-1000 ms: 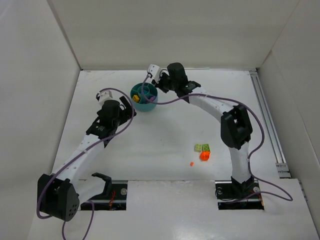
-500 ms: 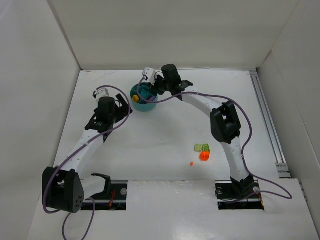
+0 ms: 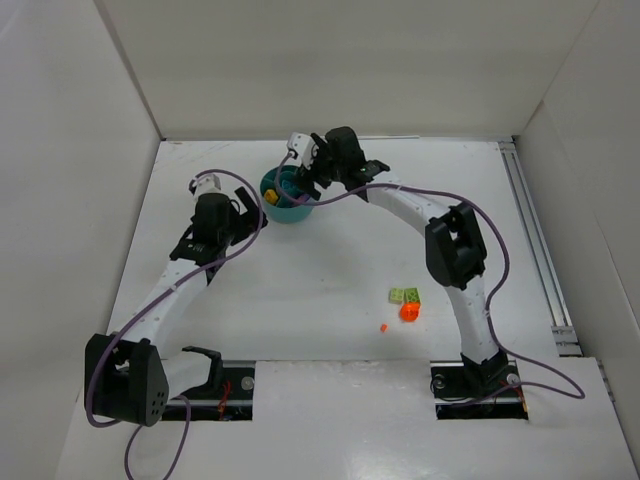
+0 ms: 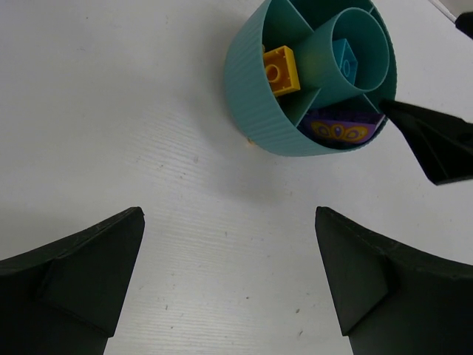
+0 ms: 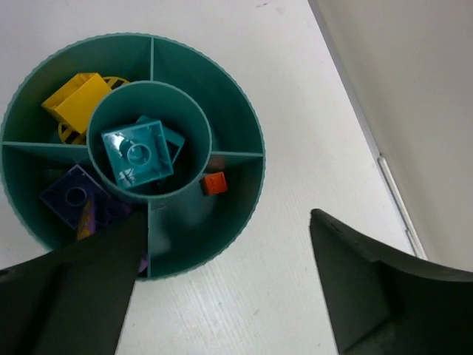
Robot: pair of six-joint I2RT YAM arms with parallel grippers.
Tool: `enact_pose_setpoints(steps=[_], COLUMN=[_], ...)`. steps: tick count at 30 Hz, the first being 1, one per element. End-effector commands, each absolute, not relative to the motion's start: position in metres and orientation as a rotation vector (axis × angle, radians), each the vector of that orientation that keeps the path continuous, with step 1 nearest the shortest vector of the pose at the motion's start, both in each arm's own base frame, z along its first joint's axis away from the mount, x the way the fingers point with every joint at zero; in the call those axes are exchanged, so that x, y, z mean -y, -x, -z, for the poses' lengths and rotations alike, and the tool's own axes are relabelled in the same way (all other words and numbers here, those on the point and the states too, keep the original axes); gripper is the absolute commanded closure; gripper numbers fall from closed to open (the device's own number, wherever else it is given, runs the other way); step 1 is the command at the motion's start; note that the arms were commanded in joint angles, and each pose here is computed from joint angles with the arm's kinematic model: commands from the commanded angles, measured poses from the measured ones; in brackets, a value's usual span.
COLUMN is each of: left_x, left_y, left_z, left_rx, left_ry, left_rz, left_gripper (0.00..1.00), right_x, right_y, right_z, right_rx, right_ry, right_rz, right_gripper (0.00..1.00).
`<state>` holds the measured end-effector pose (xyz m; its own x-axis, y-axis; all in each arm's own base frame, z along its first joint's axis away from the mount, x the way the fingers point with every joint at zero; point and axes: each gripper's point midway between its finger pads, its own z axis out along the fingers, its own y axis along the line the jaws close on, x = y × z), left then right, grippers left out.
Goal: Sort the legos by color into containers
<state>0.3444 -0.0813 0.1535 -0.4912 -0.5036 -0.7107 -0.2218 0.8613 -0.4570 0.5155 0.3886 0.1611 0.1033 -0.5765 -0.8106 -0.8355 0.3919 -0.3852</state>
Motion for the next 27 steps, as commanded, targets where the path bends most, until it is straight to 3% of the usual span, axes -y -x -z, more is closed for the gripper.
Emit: enact_pose_setpoints(steps=[1, 7, 15, 19, 27], left_x=[0.097, 0.153, 0.297, 0.351, 0.425], left_y=[-0.35, -0.327, -0.225, -0.171, -0.123], left_z=[-0.184, -0.191, -0.19, -0.178, -0.135], left_rx=[-2.017, -2.037, -1.987, -1.958, -2.003], left_ry=[0.431, 0.132, -0.516, -0.768, -0.995], left_rz=[0.459, 0.525, 0.805, 0.968, 1.06], left_gripper=[0.0, 0.0, 0.07, 0.14, 0.27], right_x=[-0.364, -0.265, -0.125, -0.086, -0.043], right_y=[-0.507, -0.499, -0.428, -0.384, -0.312], right_z=[-0.232, -0.252, -0.232, -0.227, -0.226], right_rx=[-1.513, -1.64, -1.83, -1.844, -1.86], right_ry=[1.188, 0.959, 0.674, 0.601, 0.514], right_rz=[-0.269, -0.173, -0.028, 0.009, 0.107], right_gripper=[0.0, 0.0, 0.0, 0.0, 0.0])
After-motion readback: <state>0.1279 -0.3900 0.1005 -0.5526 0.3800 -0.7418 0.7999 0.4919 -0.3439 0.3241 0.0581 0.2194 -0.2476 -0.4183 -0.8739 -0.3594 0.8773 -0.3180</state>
